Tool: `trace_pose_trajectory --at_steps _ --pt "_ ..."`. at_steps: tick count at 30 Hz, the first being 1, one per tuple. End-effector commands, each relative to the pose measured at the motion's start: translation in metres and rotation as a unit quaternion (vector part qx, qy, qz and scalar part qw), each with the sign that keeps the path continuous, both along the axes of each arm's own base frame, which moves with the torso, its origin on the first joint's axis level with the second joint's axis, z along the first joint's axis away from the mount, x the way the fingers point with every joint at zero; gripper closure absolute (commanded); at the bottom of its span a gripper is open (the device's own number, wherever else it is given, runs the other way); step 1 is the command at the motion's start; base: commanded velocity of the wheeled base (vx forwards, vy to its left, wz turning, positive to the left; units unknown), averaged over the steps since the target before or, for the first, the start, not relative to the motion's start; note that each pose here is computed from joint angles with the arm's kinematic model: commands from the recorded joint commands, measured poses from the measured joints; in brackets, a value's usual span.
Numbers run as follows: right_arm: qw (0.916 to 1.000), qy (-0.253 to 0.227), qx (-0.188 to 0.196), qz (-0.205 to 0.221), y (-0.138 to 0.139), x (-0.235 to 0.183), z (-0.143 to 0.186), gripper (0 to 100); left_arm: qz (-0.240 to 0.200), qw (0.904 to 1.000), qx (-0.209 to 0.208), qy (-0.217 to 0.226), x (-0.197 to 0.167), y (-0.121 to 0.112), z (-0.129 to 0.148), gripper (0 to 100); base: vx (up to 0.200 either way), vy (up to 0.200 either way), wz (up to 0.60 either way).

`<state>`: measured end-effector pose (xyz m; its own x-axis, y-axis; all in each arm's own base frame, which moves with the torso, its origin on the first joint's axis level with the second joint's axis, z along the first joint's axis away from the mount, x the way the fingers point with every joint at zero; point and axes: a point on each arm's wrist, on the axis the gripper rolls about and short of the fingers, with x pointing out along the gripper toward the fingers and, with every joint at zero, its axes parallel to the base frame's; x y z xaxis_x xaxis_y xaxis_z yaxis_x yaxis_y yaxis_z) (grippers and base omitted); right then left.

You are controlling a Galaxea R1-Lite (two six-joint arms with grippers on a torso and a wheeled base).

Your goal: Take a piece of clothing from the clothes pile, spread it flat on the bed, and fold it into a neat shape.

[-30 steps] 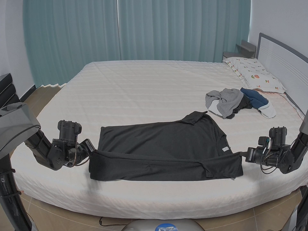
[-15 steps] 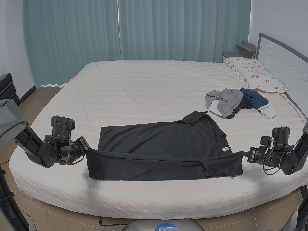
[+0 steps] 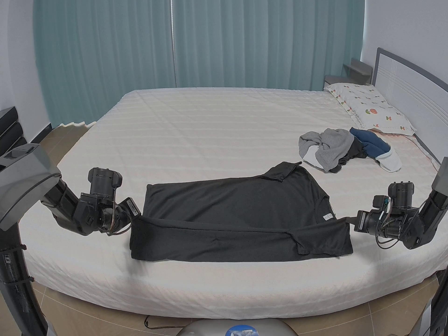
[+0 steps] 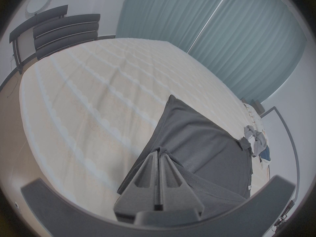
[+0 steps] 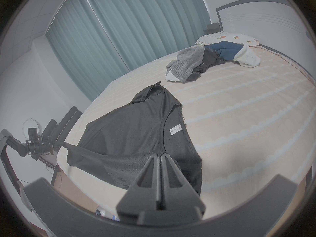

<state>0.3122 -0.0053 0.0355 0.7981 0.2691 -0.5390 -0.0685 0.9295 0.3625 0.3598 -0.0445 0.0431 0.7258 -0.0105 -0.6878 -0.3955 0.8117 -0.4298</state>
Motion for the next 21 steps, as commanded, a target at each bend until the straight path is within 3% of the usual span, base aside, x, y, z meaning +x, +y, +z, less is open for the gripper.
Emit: trace_pose_trajectory --at_steps 1,10,21 --pt "0.9999 0.013 0.003 0.000 0.000 0.016 -0.017 100 0.002 0.9996 0.003 0.028 0.018 -0.002 -0.022 100 0.000 0.000 0.00" --pt "0.9997 0.019 0.013 -0.006 0.001 0.035 -0.033 100 0.003 0.9993 0.003 0.038 0.034 -0.004 -0.040 100 0.000 0.000 0.00" --pt "0.9994 0.025 0.024 -0.009 0.002 0.039 -0.041 100 0.007 0.9994 -0.003 0.034 0.040 -0.005 -0.044 100 0.000 0.000 0.00"
